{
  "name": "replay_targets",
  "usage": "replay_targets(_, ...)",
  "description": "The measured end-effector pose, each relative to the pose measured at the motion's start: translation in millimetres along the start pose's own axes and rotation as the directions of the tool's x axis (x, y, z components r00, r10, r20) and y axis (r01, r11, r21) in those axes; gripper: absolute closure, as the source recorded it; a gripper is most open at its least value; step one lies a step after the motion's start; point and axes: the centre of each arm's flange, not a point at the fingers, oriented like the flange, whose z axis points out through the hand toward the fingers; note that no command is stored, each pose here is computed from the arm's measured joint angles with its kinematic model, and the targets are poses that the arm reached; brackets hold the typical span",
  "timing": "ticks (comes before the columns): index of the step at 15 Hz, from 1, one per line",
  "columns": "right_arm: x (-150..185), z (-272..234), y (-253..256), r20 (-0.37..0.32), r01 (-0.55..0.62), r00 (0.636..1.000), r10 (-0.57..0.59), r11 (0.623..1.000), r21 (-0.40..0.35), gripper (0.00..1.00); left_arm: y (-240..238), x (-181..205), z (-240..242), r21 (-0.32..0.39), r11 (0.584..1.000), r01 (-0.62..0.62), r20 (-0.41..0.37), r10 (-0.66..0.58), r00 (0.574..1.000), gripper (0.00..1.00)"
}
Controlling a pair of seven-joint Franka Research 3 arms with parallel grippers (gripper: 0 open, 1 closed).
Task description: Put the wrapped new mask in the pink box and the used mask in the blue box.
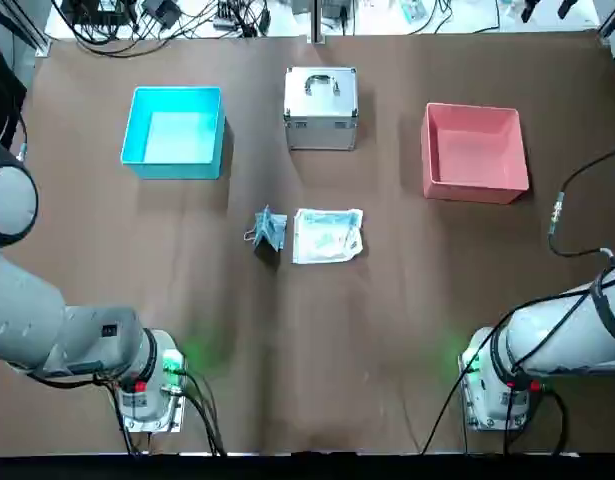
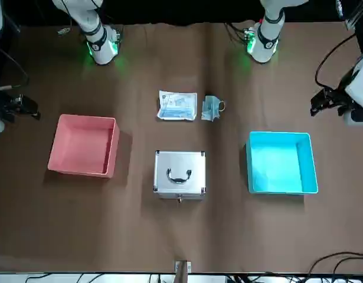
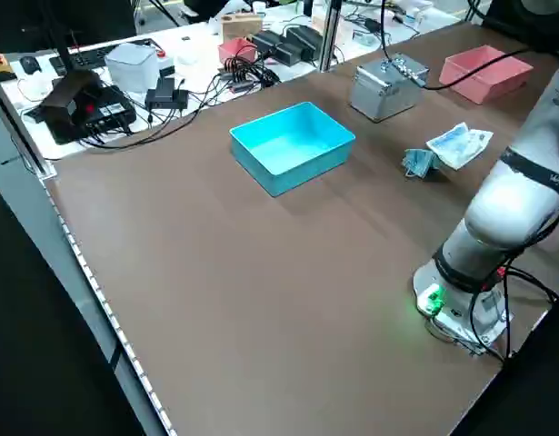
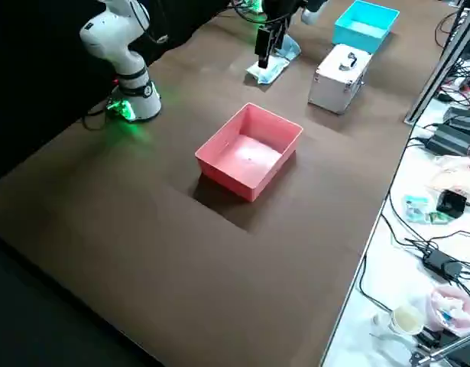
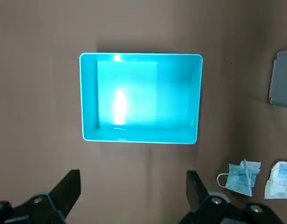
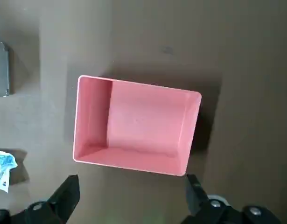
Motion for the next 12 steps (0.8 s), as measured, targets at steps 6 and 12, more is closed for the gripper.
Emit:
replay_targets(6, -0.2, 0.1, 1.1, 0.001, -0.002, 1.0, 0.002, 1.0, -0.002, 0.0, -0.2, 0.3, -3.2, 0.0, 1.0, -0.001, -0.007, 0.001, 1.0, 0.0)
replay_targets(12, -0.3, 0.5, 2.1, 0.001, -0.003, 1.0, 0.003, 1.0, -0.003, 0.0, 14.1, 2.2, 3.9, -0.002, 0.999, -0.035, 0.013, 0.035, 0.999, 0.0)
